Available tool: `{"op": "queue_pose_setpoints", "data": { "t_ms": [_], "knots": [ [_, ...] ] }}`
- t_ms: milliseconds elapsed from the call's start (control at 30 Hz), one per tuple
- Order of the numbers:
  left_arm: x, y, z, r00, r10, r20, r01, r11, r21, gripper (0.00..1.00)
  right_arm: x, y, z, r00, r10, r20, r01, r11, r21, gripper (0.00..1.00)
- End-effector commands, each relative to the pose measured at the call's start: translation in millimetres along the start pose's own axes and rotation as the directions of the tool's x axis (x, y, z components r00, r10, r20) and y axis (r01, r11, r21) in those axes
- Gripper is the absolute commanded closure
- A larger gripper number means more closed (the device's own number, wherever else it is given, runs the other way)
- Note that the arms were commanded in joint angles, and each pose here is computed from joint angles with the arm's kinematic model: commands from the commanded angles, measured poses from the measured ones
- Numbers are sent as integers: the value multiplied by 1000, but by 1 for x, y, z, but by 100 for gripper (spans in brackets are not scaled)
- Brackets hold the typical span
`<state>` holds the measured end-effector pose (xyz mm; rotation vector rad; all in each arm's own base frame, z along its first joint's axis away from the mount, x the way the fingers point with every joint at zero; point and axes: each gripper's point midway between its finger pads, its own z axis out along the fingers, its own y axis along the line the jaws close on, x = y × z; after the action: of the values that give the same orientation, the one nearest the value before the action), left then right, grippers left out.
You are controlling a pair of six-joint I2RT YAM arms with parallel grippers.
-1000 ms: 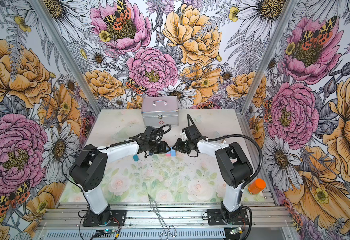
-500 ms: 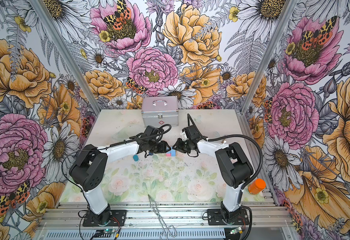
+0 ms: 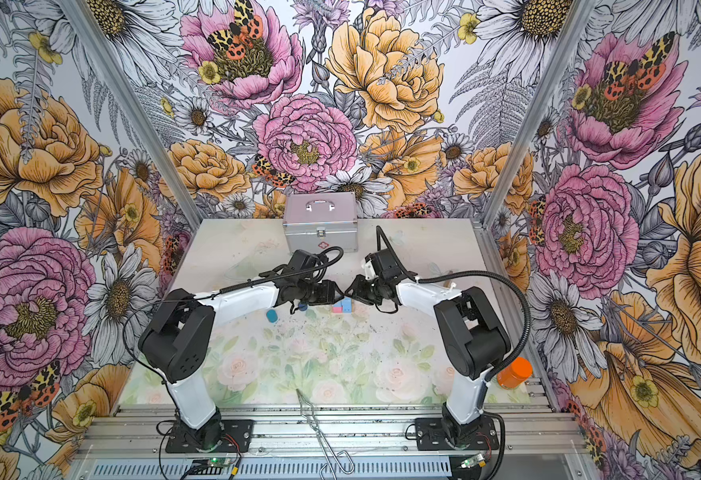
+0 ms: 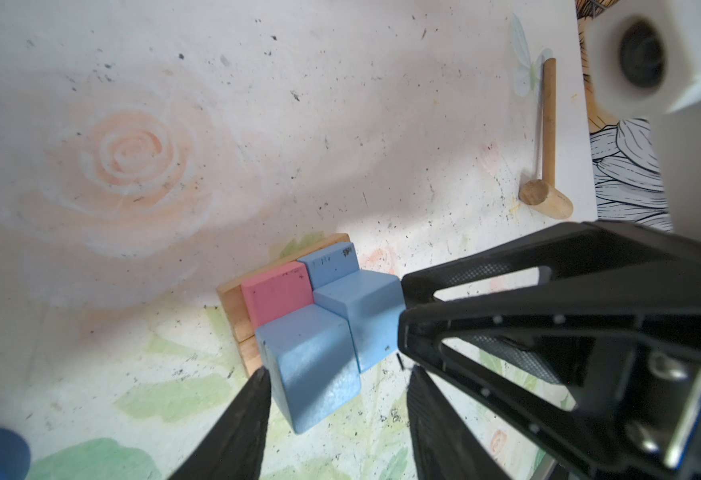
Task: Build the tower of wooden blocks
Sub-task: 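Hold both grippers pressed against the light-blue cubes from opposite sides, then lift the left gripper up off the cubes while the right gripper draws back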
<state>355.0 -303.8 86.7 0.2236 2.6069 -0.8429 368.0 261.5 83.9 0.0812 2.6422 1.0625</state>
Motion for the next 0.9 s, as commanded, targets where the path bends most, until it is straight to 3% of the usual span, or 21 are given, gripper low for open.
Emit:
{"op": "queue_pose_setpoints", "data": {
  "t_ms": [0,233,400,467,567,700,767,867],
  "knots": [
    [-9,-6,-4,999,7,31,-7,1000,3,43,-4,2,-11,999,-15,31,14,1000,4,68],
    [-12,0,-15,999,3,51,-1,1000,-29,41,-5,3,-15,999,-13,39,13,1000,7,67],
    [-22,7,-45,992,16,127,-5,996,-85,42,-11,6,-26,997,-25,67,24,1000,17,67],
    [-24,10,-61,987,32,160,-13,993,-119,49,-13,7,-31,997,-31,76,29,999,23,67],
    [-22,11,-82,979,60,196,-32,989,-144,67,-18,10,-37,995,-47,87,44,999,31,71],
    [-4,7,-94,977,90,192,-66,990,-128,99,-30,16,-39,993,-69,94,66,997,35,89],
    [8,6,-93,980,97,173,-76,990,-122,100,-36,19,-36,993,-80,88,77,996,35,99],
    [26,7,-83,986,102,133,-87,990,-115,100,-42,23,-30,993,-91,72,89,996,29,100]
  ]
}}
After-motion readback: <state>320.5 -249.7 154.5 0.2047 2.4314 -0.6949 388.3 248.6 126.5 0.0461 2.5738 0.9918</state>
